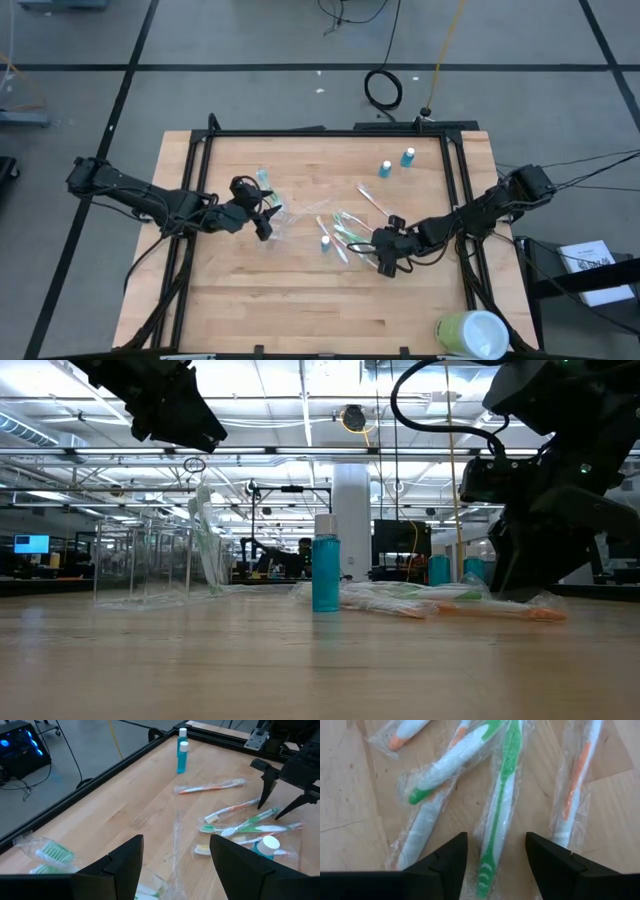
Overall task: Pick & Place toothbrushing station
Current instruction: Put the green toothbrush into the top section of the transparent organizer
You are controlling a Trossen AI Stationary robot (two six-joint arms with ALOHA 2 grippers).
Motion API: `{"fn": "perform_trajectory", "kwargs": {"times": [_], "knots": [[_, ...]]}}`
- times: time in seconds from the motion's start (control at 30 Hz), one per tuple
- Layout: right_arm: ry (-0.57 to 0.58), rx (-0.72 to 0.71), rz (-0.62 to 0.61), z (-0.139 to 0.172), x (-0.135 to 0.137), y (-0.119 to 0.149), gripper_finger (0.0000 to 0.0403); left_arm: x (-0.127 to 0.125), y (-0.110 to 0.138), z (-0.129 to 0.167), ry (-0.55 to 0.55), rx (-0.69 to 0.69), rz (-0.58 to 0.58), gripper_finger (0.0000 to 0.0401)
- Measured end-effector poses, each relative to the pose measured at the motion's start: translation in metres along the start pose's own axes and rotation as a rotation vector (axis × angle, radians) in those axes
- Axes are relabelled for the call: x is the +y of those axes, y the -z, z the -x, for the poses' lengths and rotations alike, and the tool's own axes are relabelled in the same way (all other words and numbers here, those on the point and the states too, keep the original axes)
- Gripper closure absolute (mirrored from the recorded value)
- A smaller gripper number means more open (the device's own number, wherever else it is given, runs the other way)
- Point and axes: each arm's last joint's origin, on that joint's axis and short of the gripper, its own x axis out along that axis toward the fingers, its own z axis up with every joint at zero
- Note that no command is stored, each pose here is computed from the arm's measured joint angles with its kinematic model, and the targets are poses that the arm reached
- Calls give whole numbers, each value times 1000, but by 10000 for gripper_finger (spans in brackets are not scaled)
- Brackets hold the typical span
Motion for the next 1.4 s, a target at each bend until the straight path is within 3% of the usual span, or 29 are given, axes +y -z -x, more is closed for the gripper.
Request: {"fn": "perform_trajectory", "kwargs": {"times": [0.63, 1.4], "knots": [[0, -40, 21, -1, 1, -3, 308, 0, 0, 0, 0, 0, 4, 169], [-19, -75, 4, 12, -2, -6, 371, 0, 0, 0, 0, 0, 3, 169]]}}
